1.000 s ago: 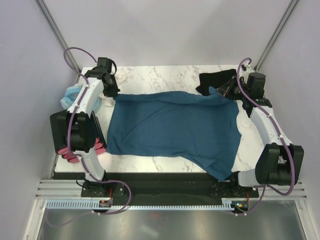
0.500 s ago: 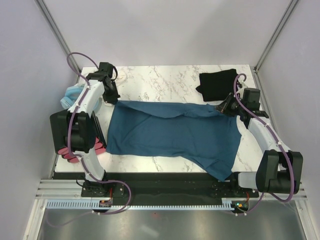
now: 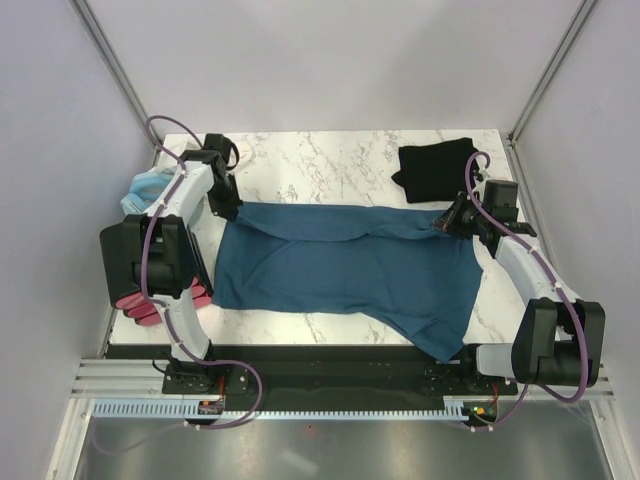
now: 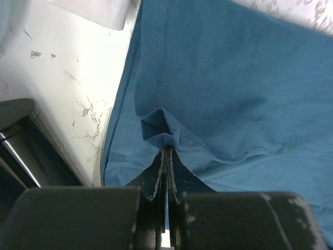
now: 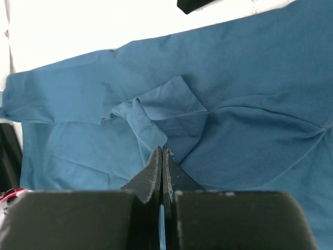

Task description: Fold and stack the t-shirts

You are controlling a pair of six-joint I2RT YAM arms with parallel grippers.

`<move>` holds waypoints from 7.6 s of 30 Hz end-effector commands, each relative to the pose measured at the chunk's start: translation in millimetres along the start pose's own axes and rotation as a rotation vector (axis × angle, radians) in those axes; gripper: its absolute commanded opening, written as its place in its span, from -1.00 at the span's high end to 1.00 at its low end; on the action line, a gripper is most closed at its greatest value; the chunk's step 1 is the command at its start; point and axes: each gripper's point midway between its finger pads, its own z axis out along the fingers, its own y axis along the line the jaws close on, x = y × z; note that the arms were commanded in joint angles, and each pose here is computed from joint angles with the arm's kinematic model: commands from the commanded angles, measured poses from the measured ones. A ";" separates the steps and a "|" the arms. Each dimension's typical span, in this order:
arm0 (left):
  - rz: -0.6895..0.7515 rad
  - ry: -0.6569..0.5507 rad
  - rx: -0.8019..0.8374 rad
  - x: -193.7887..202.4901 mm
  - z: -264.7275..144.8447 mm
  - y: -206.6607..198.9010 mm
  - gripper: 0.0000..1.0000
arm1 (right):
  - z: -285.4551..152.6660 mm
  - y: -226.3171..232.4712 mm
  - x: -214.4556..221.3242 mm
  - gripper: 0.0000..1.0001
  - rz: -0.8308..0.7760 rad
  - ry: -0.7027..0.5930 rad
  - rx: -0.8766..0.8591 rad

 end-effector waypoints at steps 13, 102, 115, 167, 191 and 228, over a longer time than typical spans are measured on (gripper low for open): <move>0.038 0.112 -0.071 27.6 16.7 17.0 0.89 | -0.1 -22.3 23.7 1.00 -0.017 0.038 0.079; 0.050 -0.006 0.035 2.7 -11.3 -20.1 0.36 | -19.3 -24.2 91.6 1.00 -0.070 0.287 0.050; 0.067 -0.021 0.051 -0.2 -16.2 -28.3 0.37 | -9.2 -8.1 132.6 1.00 -0.091 0.462 0.076; 0.090 0.001 0.034 6.0 -11.3 -25.7 0.38 | 86.9 -4.0 44.2 -0.02 -0.246 0.291 0.220; 0.097 0.014 0.026 7.6 -7.1 -24.5 0.38 | 83.5 -11.8 42.9 0.00 -0.268 0.323 0.244; 0.096 0.029 0.043 7.6 -2.1 -29.1 0.39 | 42.4 32.9 71.0 1.00 -0.297 0.413 0.068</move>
